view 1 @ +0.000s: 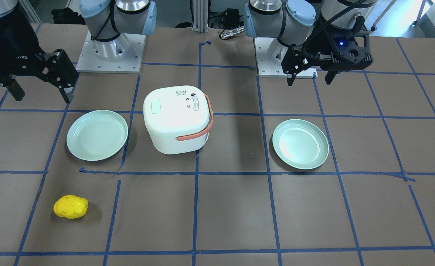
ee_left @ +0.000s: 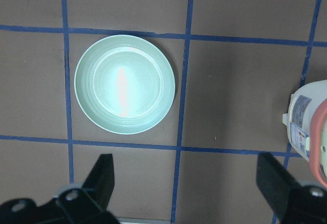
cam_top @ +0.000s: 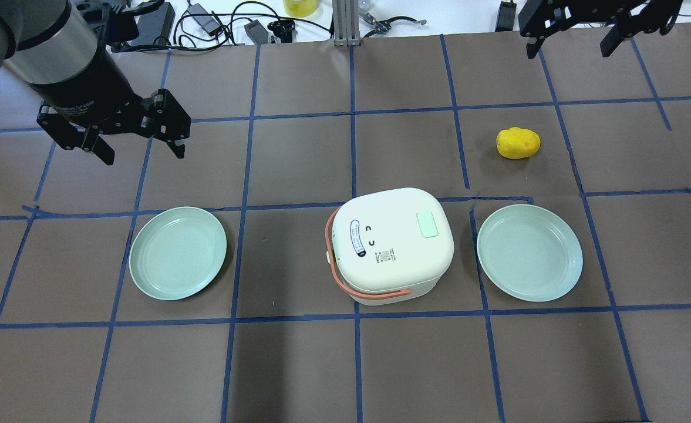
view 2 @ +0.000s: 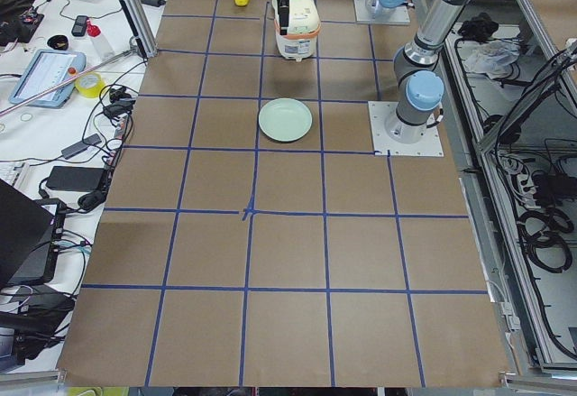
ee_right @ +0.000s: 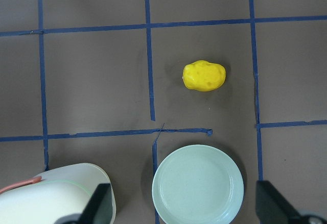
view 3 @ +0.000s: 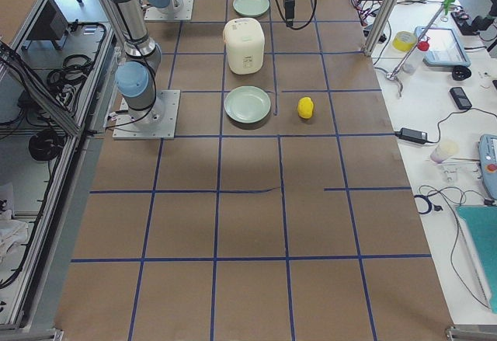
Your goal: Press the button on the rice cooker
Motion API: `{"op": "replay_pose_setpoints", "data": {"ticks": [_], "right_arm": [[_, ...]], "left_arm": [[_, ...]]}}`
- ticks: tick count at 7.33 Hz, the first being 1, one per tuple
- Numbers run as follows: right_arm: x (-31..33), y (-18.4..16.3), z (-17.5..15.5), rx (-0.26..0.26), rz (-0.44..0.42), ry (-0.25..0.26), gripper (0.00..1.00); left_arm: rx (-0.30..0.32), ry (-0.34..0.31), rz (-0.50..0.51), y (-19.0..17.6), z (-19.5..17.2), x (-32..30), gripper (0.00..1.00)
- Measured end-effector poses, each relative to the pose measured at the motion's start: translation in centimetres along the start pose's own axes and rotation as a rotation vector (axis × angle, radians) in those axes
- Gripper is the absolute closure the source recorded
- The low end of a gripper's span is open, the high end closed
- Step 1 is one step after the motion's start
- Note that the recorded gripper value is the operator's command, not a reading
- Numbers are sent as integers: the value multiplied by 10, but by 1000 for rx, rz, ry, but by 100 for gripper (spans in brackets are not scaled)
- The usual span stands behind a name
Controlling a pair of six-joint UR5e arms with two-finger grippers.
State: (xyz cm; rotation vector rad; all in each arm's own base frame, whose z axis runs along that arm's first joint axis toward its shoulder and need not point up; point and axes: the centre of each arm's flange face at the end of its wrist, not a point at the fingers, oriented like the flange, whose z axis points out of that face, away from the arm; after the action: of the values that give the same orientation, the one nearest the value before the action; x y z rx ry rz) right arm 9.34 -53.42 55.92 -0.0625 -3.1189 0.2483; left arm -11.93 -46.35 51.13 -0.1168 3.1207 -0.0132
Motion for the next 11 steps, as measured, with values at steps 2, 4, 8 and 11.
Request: {"op": "replay_pose_setpoints", "data": {"ticks": [2, 4, 8, 11], "right_arm": [[0, 0, 0, 1, 1, 0, 0], [0, -1, 4, -9, 0, -4, 0], [-42, 27, 41, -134, -51, -19, 97], [-93, 64, 84, -260, -83, -21, 100]], "left_arm": [[0, 0, 0, 0, 0, 0, 0], [0, 0, 0, 0, 0, 0, 0], [0, 0, 0, 0, 0, 0, 0], [0, 0, 0, 0, 0, 0, 0]]}}
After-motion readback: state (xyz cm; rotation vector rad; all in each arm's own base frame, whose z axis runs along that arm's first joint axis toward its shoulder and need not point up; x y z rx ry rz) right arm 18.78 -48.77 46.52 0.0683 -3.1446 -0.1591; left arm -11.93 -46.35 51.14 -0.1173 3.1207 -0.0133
